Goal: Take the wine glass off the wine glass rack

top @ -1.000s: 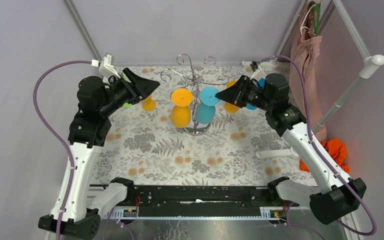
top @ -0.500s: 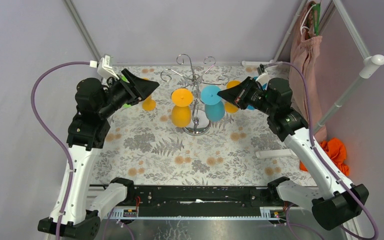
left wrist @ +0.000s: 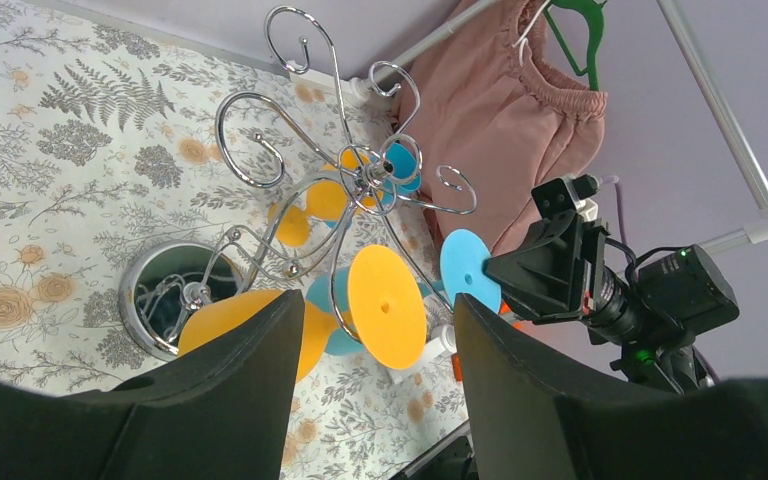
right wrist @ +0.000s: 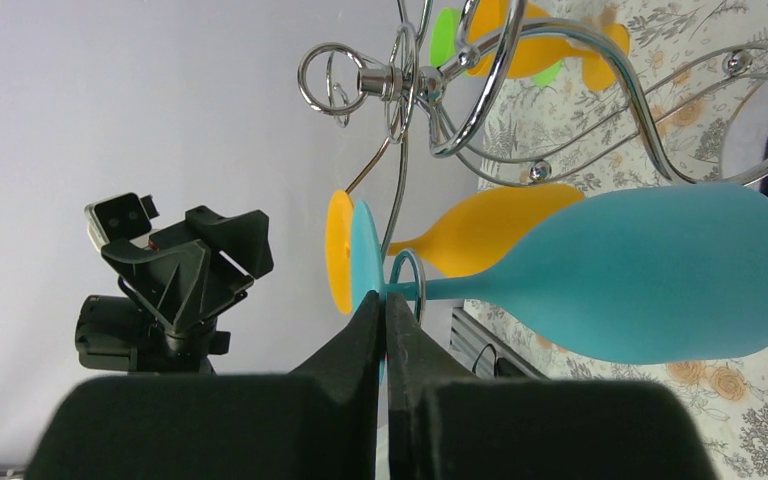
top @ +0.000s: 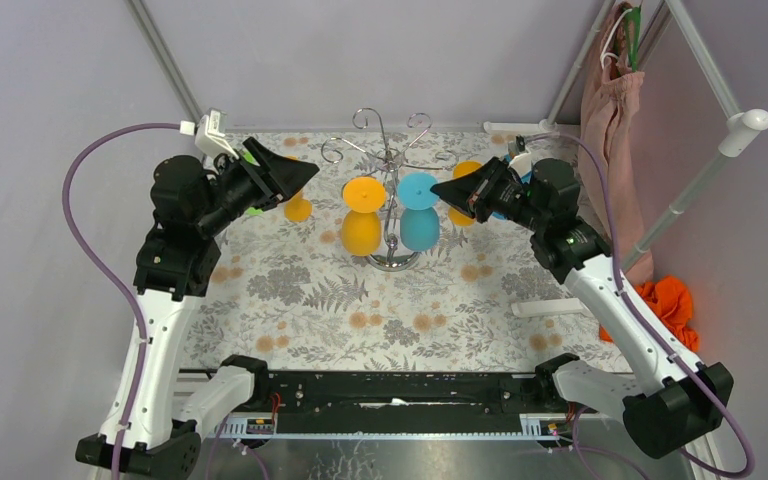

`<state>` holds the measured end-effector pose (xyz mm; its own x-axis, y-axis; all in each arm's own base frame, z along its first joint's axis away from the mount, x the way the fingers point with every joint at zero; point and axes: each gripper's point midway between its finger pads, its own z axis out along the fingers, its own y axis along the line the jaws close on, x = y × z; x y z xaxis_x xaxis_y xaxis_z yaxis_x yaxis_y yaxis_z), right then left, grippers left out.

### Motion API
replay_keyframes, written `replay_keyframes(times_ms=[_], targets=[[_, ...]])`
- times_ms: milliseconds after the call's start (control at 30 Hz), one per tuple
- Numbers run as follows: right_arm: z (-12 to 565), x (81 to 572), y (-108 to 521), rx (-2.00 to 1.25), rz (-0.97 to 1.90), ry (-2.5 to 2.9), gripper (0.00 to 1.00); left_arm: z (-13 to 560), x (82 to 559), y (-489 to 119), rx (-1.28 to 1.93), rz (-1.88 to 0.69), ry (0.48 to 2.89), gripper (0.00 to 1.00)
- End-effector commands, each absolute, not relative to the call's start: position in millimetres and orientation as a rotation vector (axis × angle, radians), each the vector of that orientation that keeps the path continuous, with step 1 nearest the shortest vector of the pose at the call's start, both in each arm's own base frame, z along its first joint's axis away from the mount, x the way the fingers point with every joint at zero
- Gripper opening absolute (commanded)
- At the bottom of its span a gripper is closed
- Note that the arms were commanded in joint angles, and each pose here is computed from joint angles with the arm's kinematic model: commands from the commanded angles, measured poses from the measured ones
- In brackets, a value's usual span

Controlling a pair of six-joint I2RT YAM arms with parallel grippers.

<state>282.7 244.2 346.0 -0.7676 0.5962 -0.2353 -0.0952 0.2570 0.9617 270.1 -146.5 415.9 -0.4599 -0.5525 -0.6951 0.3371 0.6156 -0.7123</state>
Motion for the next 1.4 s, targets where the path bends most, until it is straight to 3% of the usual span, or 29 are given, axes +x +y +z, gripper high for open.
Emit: replay_keyframes(times_ms=[0, 567, 967, 1367], targets=[[379.7, 265.8, 246.1, 0.356, 1.631, 1.89, 0.0, 417.2, 272.5, -149.1, -0.15, -1.04, 1.76, 0.64], [385.8, 239.8, 269.3, 0.212, 1.654, 1.938, 0.0, 417.0, 272.1, -149.7, -0.151, -1.045, 1.76, 0.64], [377.6, 279.8, 280.6, 0.258, 1.603, 1.892, 0.0, 415.3, 271.0, -149.1, -0.147, -1.038, 1.762, 0.64], [385.0, 301.2, 257.6, 0.293, 1.356, 1.846, 0.0, 413.5, 271.2, -147.8, -0.149, -1.028, 1.768, 0.64]])
